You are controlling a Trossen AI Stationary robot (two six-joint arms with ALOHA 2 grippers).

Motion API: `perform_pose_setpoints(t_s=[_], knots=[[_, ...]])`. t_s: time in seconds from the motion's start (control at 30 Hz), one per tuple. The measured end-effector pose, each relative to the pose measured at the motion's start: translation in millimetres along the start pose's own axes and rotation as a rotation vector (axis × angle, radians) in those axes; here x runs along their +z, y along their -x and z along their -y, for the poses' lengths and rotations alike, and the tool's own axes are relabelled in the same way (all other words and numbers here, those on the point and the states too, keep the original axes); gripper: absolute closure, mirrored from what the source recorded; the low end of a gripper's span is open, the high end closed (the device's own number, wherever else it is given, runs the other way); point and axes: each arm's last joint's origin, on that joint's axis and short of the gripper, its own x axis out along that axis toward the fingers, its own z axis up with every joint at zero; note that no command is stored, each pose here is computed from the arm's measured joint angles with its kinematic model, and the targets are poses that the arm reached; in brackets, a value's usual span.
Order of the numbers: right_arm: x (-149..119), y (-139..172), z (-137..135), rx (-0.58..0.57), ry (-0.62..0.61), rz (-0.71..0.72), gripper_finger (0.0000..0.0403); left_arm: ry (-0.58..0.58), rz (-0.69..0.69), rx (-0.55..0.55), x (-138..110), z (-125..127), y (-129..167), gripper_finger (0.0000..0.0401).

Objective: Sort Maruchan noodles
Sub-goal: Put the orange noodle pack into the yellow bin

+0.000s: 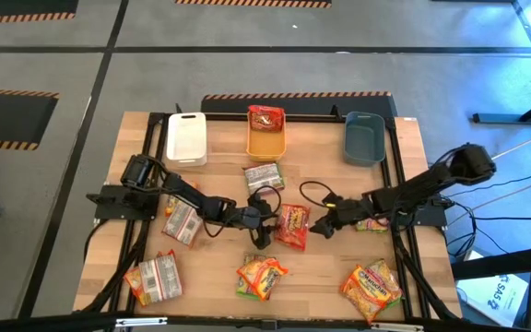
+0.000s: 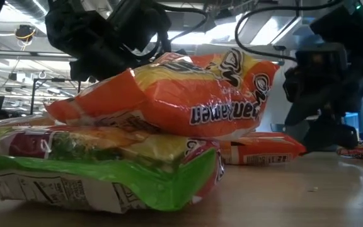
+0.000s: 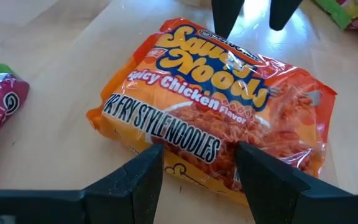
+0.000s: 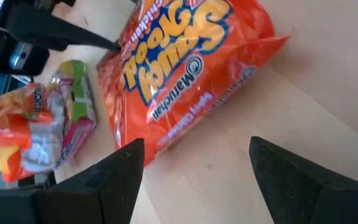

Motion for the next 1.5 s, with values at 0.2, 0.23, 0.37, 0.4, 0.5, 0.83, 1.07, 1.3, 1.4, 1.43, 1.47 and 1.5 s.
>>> perform_pose_setpoints(t_s=[0.2,0.23,0.37,0.4,0.5,0.83,1.07,1.3,1.4,1.43,1.47,1.5], knots=[[-2.5,-15.2,5.3,-0.010,-0.045,0.014,0.0127,-0.001,0.000,0.007,-0.5,-0.4,-0.1,0.0207],[-2.6,-17.5,5.3,0.000,-0.047,0.020,0.0127,-0.001,-0.001,0.007,-0.7,-0.4,-0.2,0.0207],[-1.5,-24.6,2.3,0.060,-0.048,0.050,0.0127,-0.001,-0.001,0.007,-1.0,-0.5,-0.3,0.0207],[-1.3,-26.2,2.0,0.065,-0.049,0.057,0.0127,-0.001,0.000,0.007,-0.9,-0.5,-0.3,0.0207],[-1.2,-32.1,2.7,0.035,-0.047,0.078,0.0127,0.001,0.009,0.004,-0.7,-0.3,-0.6,0.0207],[7.2,-48.7,-14.7,-0.002,0.091,0.145,0.0127,0.000,0.016,-0.002,-0.6,0.4,-0.2,0.0207],[10.6,-49.8,-20.8,0.005,0.180,0.183,0.0157,0.000,0.019,-0.004,-1.0,2.1,0.7,0.0207],[13.8,-49.1,-26.8,0.036,0.207,0.214,0.0245,-0.021,0.022,-0.002,4.6,10.1,13.0,0.0207],[14.3,-48.8,-28.0,0.040,0.235,0.218,0.0260,-0.023,0.012,-0.013,12.1,11.8,22.9,0.0207],[14.7,-48.9,-28.7,0.039,0.242,0.222,0.0261,-0.020,0.013,-0.019,15.7,13.4,28.2,0.0207],[14.8,-48.9,-28.7,0.036,0.248,0.226,0.0261,-0.018,0.017,-0.022,19.4,14.4,32.9,0.0207],[15.0,-48.9,-28.9,0.034,0.258,0.232,0.0261,-0.010,0.021,-0.023,23.2,14.7,37.3,0.0207]])
